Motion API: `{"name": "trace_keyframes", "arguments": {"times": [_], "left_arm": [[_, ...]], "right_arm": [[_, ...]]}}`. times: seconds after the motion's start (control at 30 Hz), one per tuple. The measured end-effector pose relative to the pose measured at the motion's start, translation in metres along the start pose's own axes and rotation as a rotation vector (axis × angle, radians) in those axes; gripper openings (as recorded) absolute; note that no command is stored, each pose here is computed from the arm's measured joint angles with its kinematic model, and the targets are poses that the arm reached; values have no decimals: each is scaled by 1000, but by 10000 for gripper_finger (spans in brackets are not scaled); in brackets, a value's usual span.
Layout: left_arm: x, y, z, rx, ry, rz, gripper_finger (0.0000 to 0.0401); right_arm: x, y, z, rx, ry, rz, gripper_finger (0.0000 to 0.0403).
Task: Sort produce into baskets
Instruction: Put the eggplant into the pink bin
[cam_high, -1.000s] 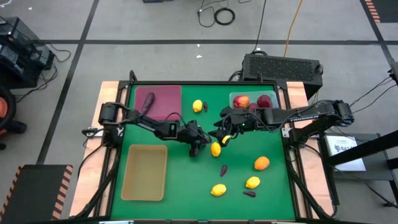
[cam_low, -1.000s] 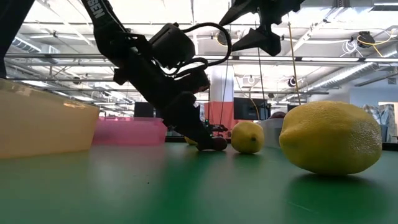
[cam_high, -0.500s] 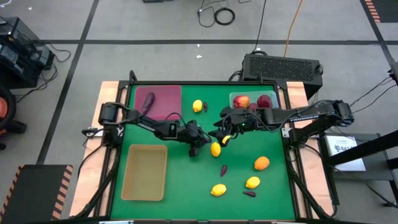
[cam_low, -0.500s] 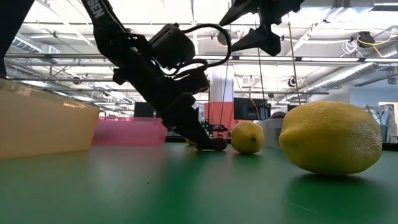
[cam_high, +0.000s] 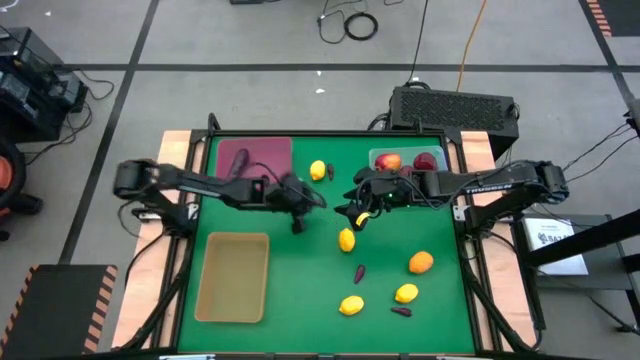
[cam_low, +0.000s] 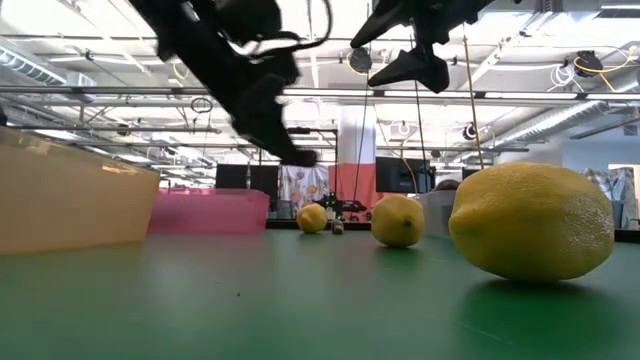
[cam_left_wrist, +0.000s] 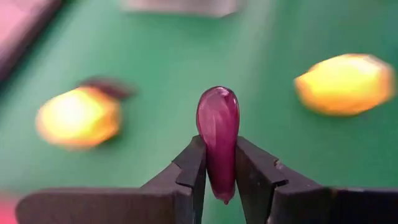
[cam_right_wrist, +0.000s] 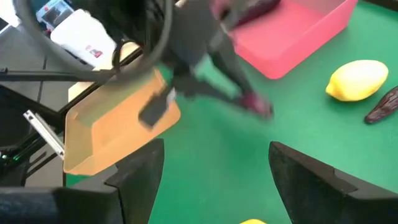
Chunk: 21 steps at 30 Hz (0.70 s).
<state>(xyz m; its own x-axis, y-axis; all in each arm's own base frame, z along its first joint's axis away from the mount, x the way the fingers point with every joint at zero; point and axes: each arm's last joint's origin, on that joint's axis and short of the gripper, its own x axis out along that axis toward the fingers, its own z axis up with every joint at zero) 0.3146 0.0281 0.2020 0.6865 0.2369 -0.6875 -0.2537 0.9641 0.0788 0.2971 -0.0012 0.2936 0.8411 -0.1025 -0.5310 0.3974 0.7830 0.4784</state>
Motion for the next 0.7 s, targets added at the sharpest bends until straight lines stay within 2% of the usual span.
{"name": "trace_keyframes", "arguments": {"times": [0.17, 0.27, 0.5, 0.7], "left_arm": [[-44, 32, -4, -14, 83, 270, 77], [-61, 51, -8, -38, 129, 378, 77], [-70, 90, -26, -125, 256, 477, 77], [-68, 114, -52, -251, 416, 418, 77]], "right_arm": [[1, -5, 5, 14, -19, -12, 279], [1, -8, 9, 23, -38, -12, 279], [1, -4, 14, 26, -85, 24, 279], [1, -4, 13, 27, -83, 24, 279]]}}
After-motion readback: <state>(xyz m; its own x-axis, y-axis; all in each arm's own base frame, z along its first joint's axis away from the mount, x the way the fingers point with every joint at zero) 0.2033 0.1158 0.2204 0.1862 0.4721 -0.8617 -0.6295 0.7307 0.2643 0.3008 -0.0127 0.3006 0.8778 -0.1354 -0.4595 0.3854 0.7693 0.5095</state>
